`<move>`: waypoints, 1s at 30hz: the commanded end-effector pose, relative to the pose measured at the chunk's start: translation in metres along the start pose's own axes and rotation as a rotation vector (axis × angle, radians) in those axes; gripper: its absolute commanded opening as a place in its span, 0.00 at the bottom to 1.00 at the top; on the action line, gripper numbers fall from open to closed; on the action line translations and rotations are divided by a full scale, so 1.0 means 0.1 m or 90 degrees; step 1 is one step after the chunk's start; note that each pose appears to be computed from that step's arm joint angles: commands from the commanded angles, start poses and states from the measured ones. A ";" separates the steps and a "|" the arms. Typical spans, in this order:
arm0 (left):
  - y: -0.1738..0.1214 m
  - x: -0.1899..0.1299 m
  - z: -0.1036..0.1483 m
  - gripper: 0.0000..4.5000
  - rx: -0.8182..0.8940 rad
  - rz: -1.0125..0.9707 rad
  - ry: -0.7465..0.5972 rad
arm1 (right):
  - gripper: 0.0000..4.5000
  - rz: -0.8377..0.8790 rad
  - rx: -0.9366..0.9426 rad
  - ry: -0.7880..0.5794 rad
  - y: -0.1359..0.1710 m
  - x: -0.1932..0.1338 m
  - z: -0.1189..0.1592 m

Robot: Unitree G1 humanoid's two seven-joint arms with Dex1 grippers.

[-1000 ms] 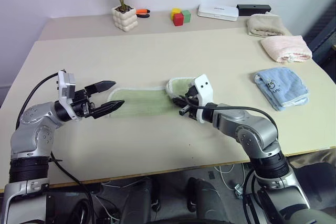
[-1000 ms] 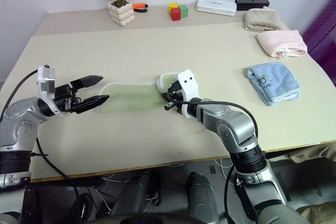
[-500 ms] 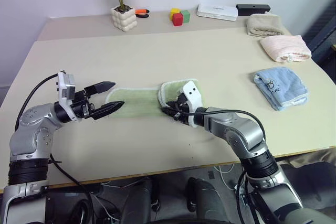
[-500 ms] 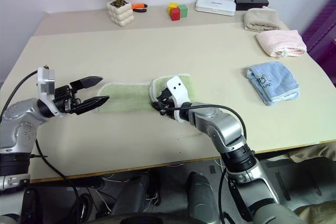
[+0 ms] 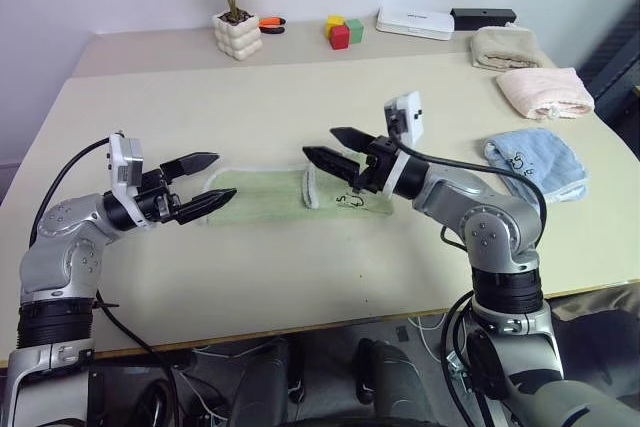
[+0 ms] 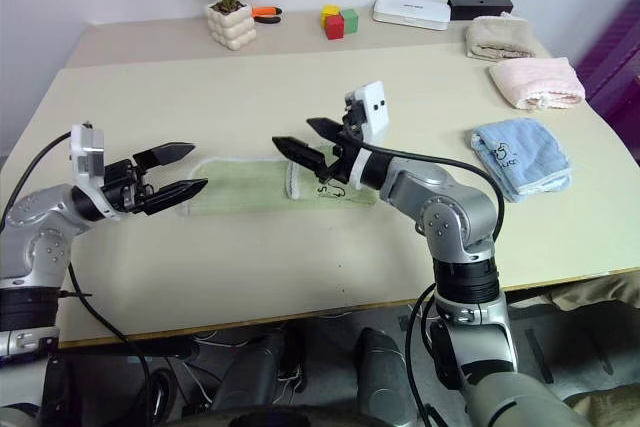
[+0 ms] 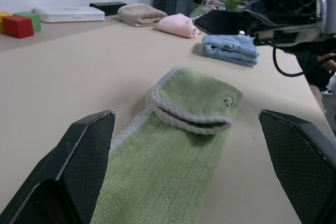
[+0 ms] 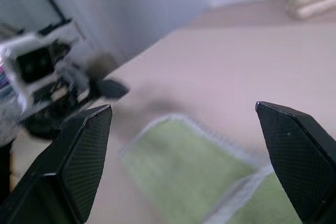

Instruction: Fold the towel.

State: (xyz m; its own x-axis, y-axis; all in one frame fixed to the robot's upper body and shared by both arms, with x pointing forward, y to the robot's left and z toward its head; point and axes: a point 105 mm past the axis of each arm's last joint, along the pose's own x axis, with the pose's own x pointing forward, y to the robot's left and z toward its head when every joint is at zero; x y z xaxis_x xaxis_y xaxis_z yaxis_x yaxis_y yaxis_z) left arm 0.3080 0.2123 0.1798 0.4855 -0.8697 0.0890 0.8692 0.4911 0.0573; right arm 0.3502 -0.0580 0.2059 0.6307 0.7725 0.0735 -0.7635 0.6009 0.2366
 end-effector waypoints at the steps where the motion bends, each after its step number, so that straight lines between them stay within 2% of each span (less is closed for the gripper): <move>1: 0.02 0.00 0.10 1.00 0.025 0.004 -0.018 | 0.87 -0.105 -0.033 -0.030 -0.34 0.01 0.08; 2: 0.01 0.01 0.10 1.00 0.024 0.004 -0.018 | 0.80 -0.113 -0.041 -0.029 -0.37 0.02 0.06; 4: -0.01 0.02 0.08 1.00 0.022 0.000 -0.015 | 0.59 -0.124 -0.085 -0.024 -0.42 0.04 0.01; 9: -0.08 0.07 0.08 1.00 0.016 -0.013 -0.013 | 0.01 -0.114 -0.115 -0.017 -0.46 0.10 -0.21; 12: -0.08 0.08 0.07 1.00 0.015 -0.010 -0.015 | 0.01 -0.109 -0.113 0.024 -0.51 0.09 -0.58; 14: -0.08 0.08 0.07 1.00 0.013 -0.010 -0.016 | 0.01 -0.113 -0.099 0.028 -0.55 0.07 -0.71; 17: -0.09 0.06 0.06 1.00 0.009 -0.006 -0.015 | 0.01 -0.100 -0.127 0.053 -0.52 0.05 -0.93; 20: -0.10 0.04 0.04 1.00 0.005 -0.002 -0.013 | 0.01 -0.084 -0.211 0.111 -0.48 0.04 -1.18; 21: -0.10 0.04 0.04 1.00 0.005 -0.002 -0.014 | 0.01 -0.071 -0.199 0.126 -0.45 0.04 -1.26; 23: -0.10 0.05 0.03 1.00 0.003 0.000 -0.014 | 0.01 -0.037 -0.203 0.132 -0.36 0.05 -1.31; 25: -0.09 0.05 0.02 1.00 -0.002 0.005 -0.012 | 0.01 -0.029 -0.200 0.114 -0.32 0.08 -1.26; 26: -0.09 0.05 0.01 1.00 -0.010 0.011 -0.010 | 0.12 -0.029 -0.187 0.096 -0.31 0.10 -1.19; 27: -0.08 0.04 0.00 1.00 -0.016 0.015 -0.009 | 0.19 -0.028 -0.176 0.084 -0.30 0.11 -1.15; 30: -0.07 0.03 -0.07 1.00 -0.067 0.043 0.006 | 0.52 -0.038 -0.193 0.065 -0.35 0.10 -1.03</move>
State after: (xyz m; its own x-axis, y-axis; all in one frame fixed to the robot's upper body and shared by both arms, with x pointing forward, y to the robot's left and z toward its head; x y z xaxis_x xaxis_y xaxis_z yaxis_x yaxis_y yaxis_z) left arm 0.3061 0.2040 0.1661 0.5296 -0.8459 0.0638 0.8483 0.5279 -0.0419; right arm 0.3712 -0.0532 0.0956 0.6828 0.7290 -0.0483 -0.7304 0.6794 -0.0710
